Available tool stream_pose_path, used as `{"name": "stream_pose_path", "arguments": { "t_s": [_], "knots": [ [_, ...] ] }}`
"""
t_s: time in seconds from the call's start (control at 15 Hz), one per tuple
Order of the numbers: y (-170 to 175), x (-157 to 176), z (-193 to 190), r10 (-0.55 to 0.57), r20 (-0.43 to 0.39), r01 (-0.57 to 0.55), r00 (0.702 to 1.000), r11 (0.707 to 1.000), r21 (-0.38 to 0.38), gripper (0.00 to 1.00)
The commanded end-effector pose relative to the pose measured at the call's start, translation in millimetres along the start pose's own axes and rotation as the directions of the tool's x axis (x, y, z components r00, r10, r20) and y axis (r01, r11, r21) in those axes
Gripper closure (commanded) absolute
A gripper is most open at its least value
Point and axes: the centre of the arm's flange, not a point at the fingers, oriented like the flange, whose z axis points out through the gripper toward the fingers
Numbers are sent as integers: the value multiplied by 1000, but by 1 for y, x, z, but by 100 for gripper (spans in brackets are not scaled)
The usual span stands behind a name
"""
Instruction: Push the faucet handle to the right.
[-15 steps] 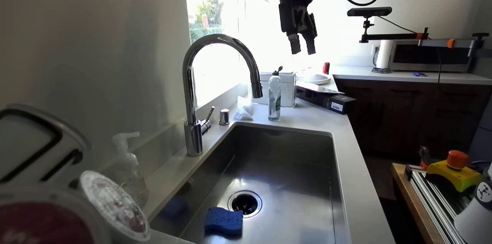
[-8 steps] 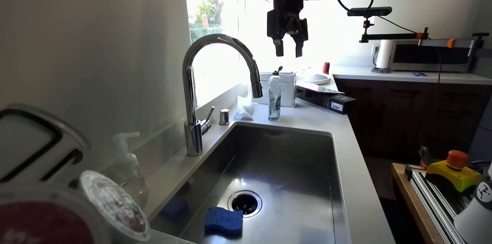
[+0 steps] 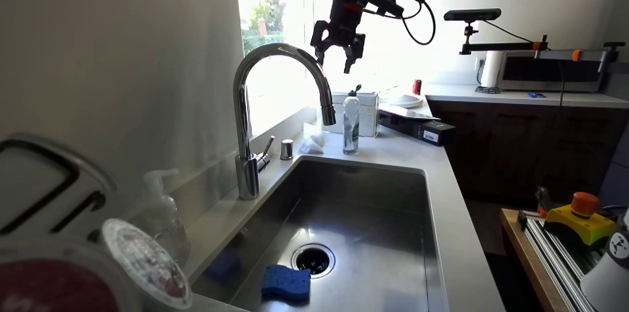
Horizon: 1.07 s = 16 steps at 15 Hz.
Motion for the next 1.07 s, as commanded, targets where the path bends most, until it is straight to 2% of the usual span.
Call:
{"name": "stream_pose_path", "arguments": {
  "t_s": [0.0,0.13,0.2,0.6,0.73,0.8,0.87,1.0],
  "knots": [
    [8,32,5,-65,-44,68,997,996,62,0],
    [7,41,9,-114,-52,117,992,991,70,0],
    [6,23,2,-78,-42,80,996,996,44,0],
    [6,25,3,-85,-43,86,995,995,44,0],
    [9,5,10,-188,-78,188,979,982,-12,0],
    [6,12,17,-192,-108,189,975,981,-38,0],
    [5,20,25,-239,-154,234,959,971,-51,0],
    [-1,30,38,-275,-207,271,939,961,-47,0]
  ]
}}
